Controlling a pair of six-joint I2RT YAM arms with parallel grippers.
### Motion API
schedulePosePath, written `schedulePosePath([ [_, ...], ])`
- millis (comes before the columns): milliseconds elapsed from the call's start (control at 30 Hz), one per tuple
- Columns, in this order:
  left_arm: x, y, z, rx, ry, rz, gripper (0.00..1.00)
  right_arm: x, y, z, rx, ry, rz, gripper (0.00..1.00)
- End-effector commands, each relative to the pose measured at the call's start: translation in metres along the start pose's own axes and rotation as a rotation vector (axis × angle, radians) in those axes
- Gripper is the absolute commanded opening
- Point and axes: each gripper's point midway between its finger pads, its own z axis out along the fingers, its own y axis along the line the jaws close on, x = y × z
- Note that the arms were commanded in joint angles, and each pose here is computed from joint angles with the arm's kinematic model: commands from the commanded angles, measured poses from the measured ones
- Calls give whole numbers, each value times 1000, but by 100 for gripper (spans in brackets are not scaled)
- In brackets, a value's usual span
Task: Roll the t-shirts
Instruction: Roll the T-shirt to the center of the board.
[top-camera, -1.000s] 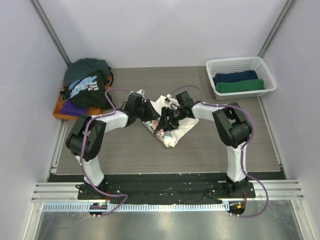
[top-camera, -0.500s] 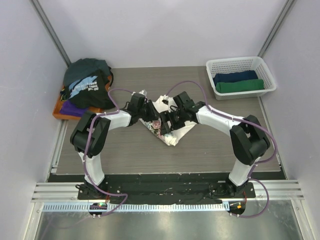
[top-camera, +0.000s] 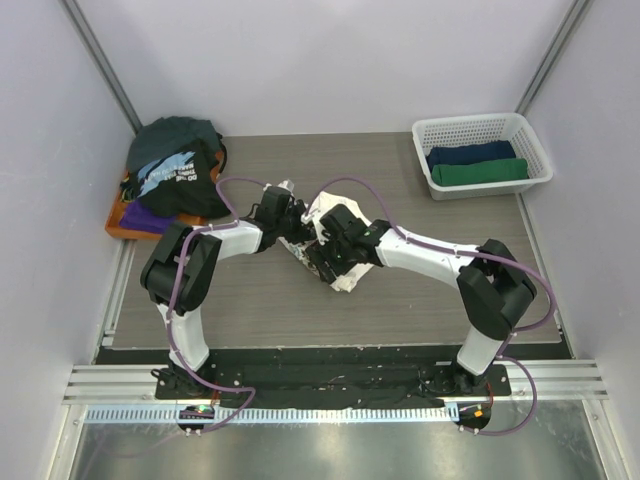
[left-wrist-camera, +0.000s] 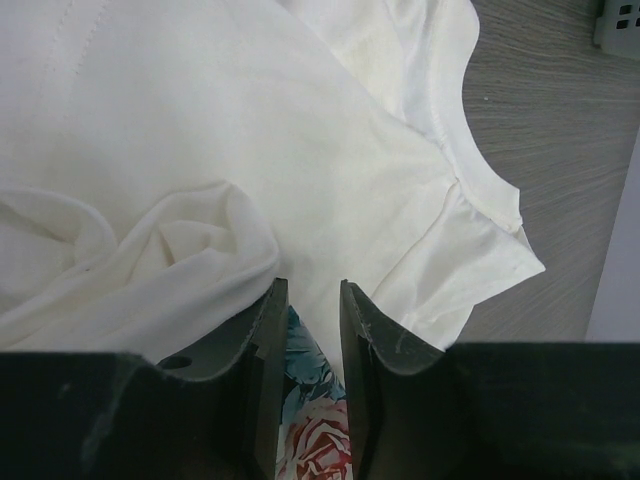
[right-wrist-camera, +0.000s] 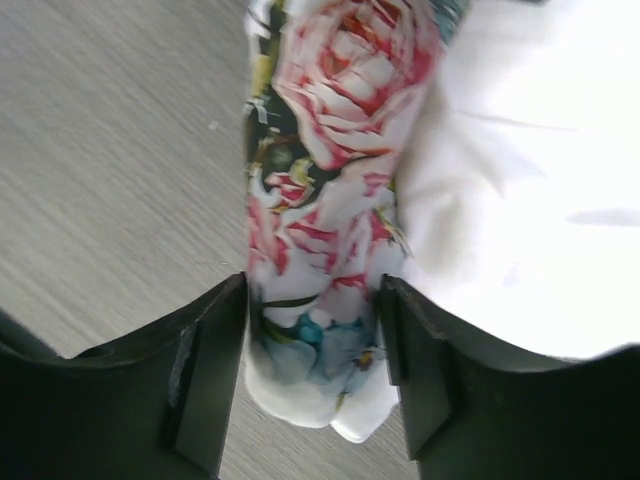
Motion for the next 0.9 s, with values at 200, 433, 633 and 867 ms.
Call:
schedulePosePath([
  [200,18,34,0,-109,27,-7,31,29,3,-1,-14,67,81,26],
  [433,12,44,-3,-97,-20,-66,31,43,28,-4,-322,85,340,5],
  [633,-3,45,-8,-40,-87,-116,31,54,25,-5,-550,93,571,8],
  [867,-26,30,-11,59,-144,-115,31,76,29,24,-657,202,701,11],
])
